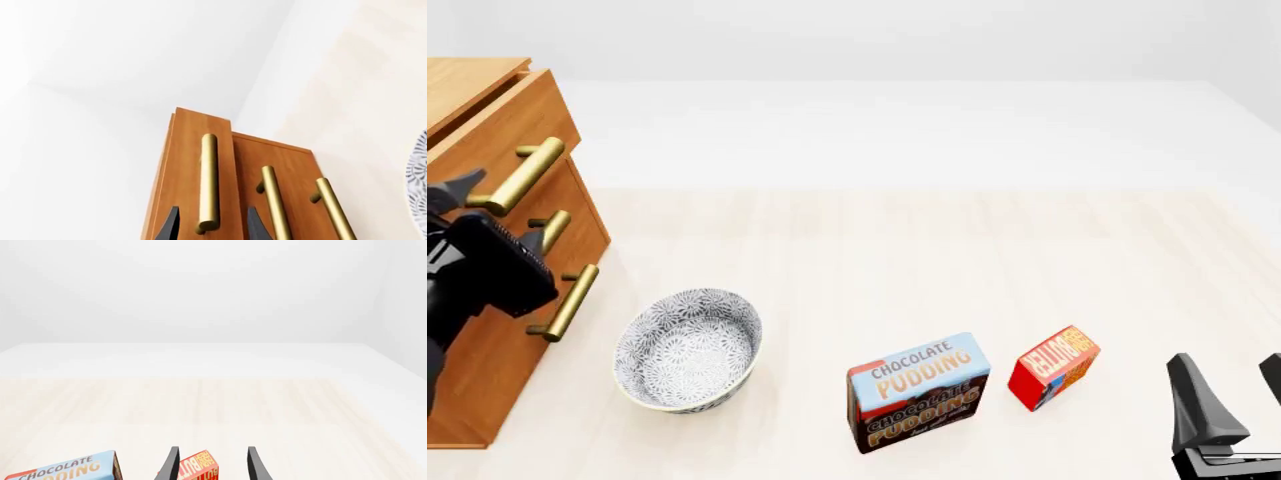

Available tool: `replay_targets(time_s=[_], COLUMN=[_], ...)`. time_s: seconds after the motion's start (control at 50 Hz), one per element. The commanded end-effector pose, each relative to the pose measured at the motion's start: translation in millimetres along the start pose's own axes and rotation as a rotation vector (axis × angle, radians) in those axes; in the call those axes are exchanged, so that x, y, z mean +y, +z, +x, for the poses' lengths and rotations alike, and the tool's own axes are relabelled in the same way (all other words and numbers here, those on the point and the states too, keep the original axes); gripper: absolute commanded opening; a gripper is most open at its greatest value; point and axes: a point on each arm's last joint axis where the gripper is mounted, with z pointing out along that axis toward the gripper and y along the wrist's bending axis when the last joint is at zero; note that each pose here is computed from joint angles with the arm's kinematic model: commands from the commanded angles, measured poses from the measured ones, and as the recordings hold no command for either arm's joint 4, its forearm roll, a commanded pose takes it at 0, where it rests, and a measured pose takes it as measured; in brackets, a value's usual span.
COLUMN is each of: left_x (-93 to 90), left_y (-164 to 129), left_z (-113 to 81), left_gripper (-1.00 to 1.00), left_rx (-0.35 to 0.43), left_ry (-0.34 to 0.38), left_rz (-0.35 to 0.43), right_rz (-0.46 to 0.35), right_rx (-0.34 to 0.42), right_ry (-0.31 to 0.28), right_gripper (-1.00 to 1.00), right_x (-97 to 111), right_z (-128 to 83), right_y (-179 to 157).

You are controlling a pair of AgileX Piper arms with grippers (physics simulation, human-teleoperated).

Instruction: Put the butter at the back in the top drawer of the cabinet and close it.

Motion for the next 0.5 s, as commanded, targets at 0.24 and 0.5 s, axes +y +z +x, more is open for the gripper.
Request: replay_targets(time_s=[0.24, 0.5], left_x=[0.3, -1.1], left_y=[0.6, -1.7], left_z=[-7.1, -4.9], left_gripper=[-1.00, -1.00], left_rx=[-0.031, -0.023], left_ry=[-0.002, 0.005], left_rz=[0.002, 0.006], right_rz=[0.000, 0.000], right_rx=[0.000, 0.000], right_ry=[0.000, 0.000], right_gripper=[1.00, 1.00], right_x=[0.0, 0.0], right_z=[0.0, 0.0], right_y=[0.0, 0.0])
